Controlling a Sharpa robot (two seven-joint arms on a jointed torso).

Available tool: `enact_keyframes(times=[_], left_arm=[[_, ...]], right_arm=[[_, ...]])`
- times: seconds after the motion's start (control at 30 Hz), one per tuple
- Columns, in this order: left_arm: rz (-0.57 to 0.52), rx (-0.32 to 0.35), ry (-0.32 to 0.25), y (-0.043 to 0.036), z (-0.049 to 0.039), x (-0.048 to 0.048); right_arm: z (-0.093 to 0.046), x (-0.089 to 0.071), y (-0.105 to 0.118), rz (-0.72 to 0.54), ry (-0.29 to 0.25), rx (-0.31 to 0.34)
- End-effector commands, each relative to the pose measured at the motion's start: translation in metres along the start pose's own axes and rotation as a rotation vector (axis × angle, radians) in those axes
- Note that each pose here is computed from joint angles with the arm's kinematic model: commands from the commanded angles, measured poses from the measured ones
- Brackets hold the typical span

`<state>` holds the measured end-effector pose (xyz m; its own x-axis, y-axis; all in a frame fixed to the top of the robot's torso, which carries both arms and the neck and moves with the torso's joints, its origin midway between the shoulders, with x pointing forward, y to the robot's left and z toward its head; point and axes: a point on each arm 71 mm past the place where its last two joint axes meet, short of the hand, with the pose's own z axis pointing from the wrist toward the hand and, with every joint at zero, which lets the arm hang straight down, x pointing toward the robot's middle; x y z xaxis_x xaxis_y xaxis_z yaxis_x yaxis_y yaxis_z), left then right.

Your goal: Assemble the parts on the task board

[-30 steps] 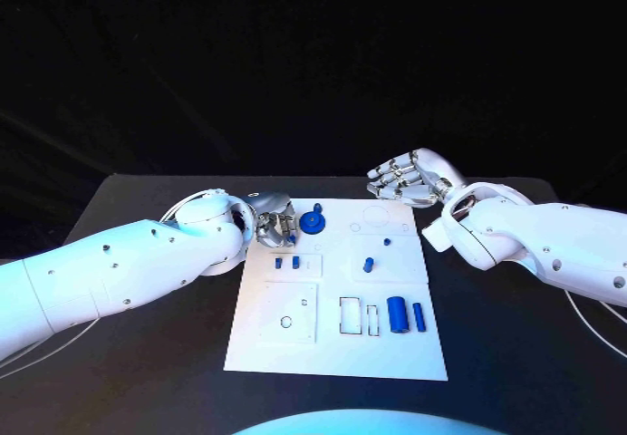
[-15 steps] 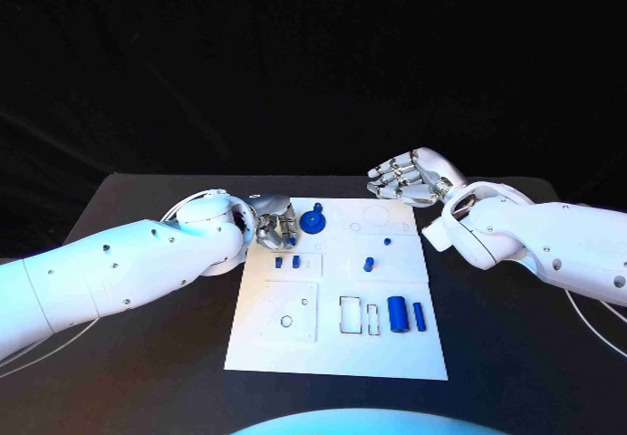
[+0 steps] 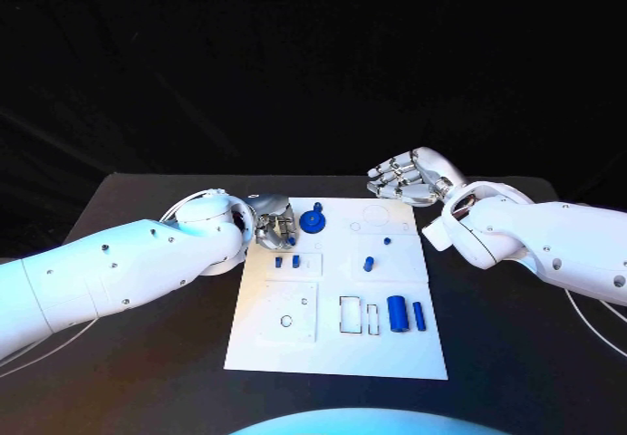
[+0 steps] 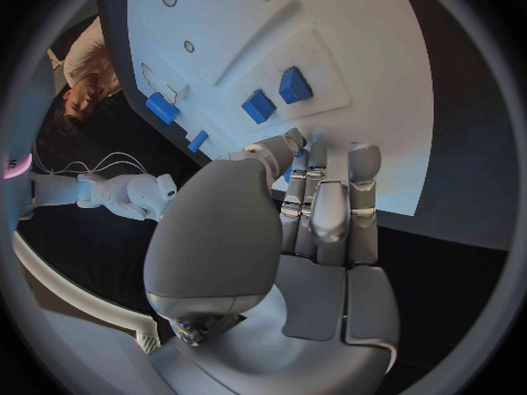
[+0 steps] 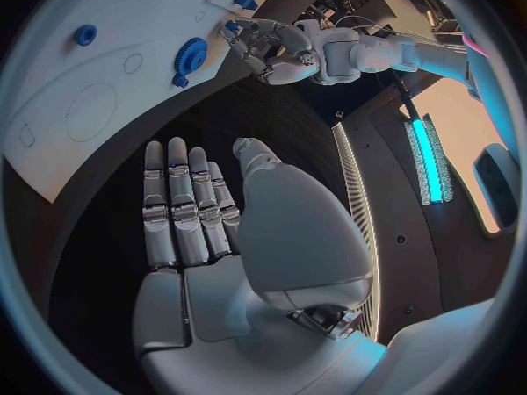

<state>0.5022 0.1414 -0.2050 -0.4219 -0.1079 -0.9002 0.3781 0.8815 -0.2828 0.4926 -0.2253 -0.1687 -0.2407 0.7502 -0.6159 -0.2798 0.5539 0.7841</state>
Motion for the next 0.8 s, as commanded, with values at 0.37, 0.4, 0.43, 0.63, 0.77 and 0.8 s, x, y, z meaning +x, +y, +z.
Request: enact_keyframes(times=[0.37, 0.4, 0.43, 0.63, 0.77, 0.8], left_arm=[[0.006, -0.003, 0.013, -0.0002, 0.0004, 0.0011], [0.006, -0.003, 0.013, -0.0002, 0.0003, 0.0011], [0.006, -0.003, 0.013, -0.0002, 0.0003, 0.0011], [0.005, -0.006, 0.01, 0.0001, 0.0001, 0.0009], [0.005, -0.013, 0.011, 0.0019, -0.0007, 0.0008], [0.005, -0.014, 0.011, 0.0023, -0.0009, 0.0007]], right_arm=[[0.0003, 0.0014, 0.001, -0.002, 0.011, -0.013], [0.0003, 0.0013, 0.001, -0.002, 0.011, -0.013], [0.0002, 0.0013, 0.0009, -0.002, 0.011, -0.012], [0.0001, 0.001, 0.0005, -0.002, 0.011, -0.01], [-0.0001, 0.0005, -0.0002, -0.004, 0.012, -0.006], [-0.0001, 0.0004, -0.0004, -0.005, 0.012, -0.006]])
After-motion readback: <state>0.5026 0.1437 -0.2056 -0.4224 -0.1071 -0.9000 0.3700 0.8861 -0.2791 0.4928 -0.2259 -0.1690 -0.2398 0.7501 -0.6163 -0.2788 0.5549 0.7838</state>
